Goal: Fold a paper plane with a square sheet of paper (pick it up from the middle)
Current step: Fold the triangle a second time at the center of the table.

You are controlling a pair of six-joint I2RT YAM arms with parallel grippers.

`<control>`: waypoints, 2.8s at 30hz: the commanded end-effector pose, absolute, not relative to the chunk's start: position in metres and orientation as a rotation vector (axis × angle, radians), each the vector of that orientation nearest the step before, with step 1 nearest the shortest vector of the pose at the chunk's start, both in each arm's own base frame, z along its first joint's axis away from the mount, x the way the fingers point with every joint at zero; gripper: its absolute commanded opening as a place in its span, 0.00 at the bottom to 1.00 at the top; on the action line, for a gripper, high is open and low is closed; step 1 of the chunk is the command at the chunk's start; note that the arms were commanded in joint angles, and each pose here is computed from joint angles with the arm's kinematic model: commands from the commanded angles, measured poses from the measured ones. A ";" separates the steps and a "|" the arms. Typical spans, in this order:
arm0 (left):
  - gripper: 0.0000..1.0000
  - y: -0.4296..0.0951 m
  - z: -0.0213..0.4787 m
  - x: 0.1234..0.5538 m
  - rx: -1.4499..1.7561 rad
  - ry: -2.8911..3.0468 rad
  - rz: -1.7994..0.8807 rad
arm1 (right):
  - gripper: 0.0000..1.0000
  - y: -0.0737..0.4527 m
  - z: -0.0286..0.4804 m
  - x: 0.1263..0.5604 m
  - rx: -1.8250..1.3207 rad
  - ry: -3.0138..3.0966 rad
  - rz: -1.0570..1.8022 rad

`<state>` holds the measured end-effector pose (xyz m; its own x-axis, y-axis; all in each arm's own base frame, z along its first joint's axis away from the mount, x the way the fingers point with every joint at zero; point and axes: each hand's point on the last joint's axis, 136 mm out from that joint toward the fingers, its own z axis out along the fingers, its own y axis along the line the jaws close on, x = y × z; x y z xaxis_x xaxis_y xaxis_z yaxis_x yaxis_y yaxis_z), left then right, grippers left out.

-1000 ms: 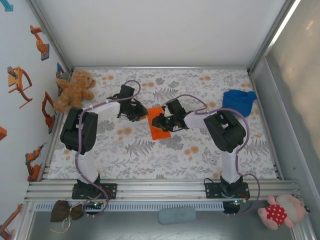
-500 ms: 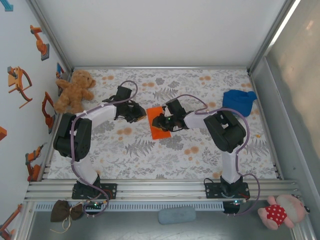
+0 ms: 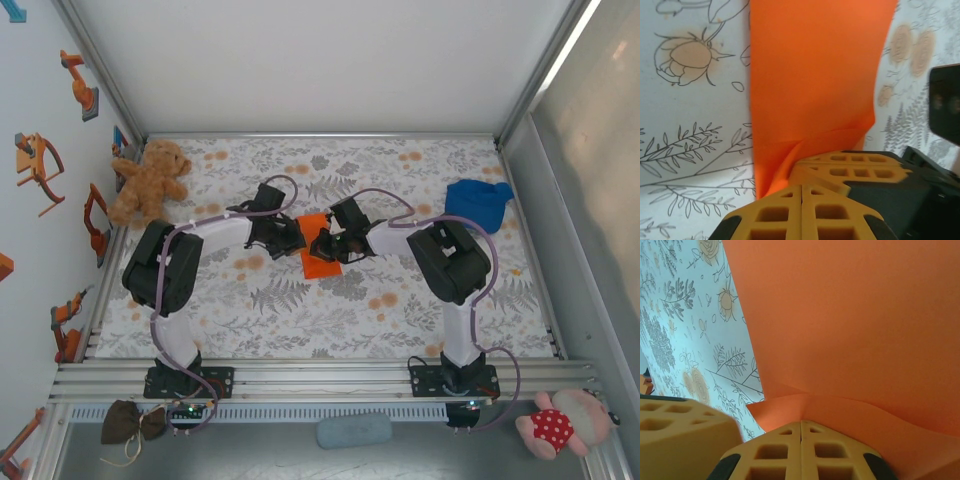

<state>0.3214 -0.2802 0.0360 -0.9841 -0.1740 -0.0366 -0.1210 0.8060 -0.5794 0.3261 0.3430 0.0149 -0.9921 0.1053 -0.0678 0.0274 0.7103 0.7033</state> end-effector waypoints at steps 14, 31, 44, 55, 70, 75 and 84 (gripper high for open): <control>0.03 -0.268 -0.001 0.321 -0.293 3.004 -0.724 | 0.00 0.310 -0.035 0.298 0.209 2.997 0.906; 0.02 -0.257 -0.015 0.308 -0.277 3.078 -0.637 | 0.00 0.330 0.020 0.335 0.071 2.778 1.083; 0.01 -0.247 -0.023 0.302 -0.294 3.120 -0.552 | 0.00 0.290 -0.009 0.342 0.199 2.804 0.952; 0.00 -0.244 -0.028 0.298 -0.288 3.136 -0.545 | 0.00 0.254 0.016 0.381 0.314 2.709 0.925; 0.01 -0.262 -0.013 0.311 -0.113 3.101 -0.659 | 0.00 0.309 0.057 0.361 0.056 2.665 1.142; 0.01 -0.264 -0.011 0.313 -0.048 3.102 -0.661 | 0.00 0.327 0.043 0.352 0.037 2.697 1.207; 0.02 -0.272 -0.004 0.319 -0.043 3.083 -0.704 | 0.00 0.316 0.010 0.332 0.095 2.787 1.149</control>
<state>0.3251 -0.2816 0.0135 -0.9994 -0.0310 -0.0127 -0.0209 0.8743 -0.4850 0.3419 0.3209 0.0246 -0.9872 0.0997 -0.1247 -0.0215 0.6908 0.7227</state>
